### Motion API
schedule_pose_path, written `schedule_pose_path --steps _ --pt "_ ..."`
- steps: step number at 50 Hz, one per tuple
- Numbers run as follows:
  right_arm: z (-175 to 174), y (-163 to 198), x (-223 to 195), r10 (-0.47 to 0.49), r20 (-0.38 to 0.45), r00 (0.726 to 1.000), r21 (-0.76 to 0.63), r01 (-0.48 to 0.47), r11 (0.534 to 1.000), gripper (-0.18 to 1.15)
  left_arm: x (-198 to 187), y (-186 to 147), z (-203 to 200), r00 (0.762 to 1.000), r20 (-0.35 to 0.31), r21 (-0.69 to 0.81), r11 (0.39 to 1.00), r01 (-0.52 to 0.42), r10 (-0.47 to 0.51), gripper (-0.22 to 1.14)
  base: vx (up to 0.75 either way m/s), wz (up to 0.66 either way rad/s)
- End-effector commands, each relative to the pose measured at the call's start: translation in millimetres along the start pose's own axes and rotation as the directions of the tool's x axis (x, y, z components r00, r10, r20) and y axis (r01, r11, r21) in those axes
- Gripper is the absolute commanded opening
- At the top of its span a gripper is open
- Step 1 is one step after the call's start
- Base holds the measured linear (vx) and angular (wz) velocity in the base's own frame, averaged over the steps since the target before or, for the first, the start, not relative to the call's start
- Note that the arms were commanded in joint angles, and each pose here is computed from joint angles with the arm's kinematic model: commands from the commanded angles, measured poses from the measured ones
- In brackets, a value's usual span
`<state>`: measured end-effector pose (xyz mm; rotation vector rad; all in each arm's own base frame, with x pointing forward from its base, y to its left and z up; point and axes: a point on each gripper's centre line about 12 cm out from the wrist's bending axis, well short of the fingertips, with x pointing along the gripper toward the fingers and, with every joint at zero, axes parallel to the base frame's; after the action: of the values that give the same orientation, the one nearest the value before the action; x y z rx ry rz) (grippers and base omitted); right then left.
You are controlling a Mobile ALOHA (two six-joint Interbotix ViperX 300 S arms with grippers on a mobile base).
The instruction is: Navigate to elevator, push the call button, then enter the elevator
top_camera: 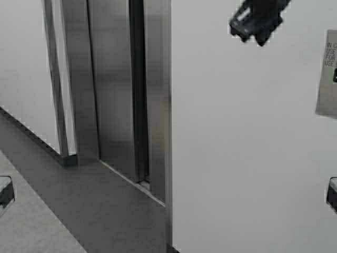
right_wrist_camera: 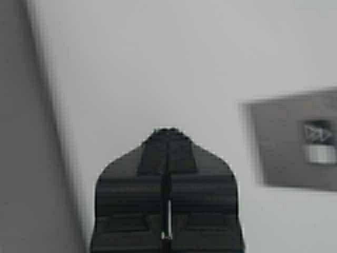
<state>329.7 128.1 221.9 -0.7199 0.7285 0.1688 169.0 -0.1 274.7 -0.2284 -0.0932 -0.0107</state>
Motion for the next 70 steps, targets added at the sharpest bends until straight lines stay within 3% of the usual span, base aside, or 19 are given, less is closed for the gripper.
schedule_pose_path --steps 1,13,28,40,50,70 --pt "21 4 -28 0.143 0.114 0.983 0.103 -0.155 0.983 0.06 3 0 1 1.0 -0.006 0.003 1.0 -0.001 0.001 0.02 -0.02 -0.02" --pt "40 18 -50 0.31 0.288 0.906 0.185 -0.37 0.91 0.06 6 1 -5 0.999 -0.036 0.0 1.0 -0.009 0.009 0.02 -0.02 -0.01" --pt "49 21 -50 0.314 0.389 0.866 0.172 -0.402 0.899 0.06 11 3 -12 0.997 -0.072 0.002 1.0 -0.017 0.017 0.02 0.0 0.03" --pt "51 24 -46 0.31 0.406 0.86 0.166 -0.403 0.9 0.06 12 3 -11 0.997 -0.072 0.004 1.0 -0.017 0.017 0.02 0.03 0.17" --pt "47 19 -37 0.295 0.395 0.87 0.176 -0.386 0.905 0.06 13 3 -11 0.997 -0.075 0.004 1.0 -0.017 0.018 0.02 0.09 0.3" --pt "43 21 -33 0.296 0.383 0.875 0.176 -0.384 0.906 0.06 14 3 -12 0.997 -0.079 0.001 1.0 -0.019 0.019 0.02 0.16 0.57"
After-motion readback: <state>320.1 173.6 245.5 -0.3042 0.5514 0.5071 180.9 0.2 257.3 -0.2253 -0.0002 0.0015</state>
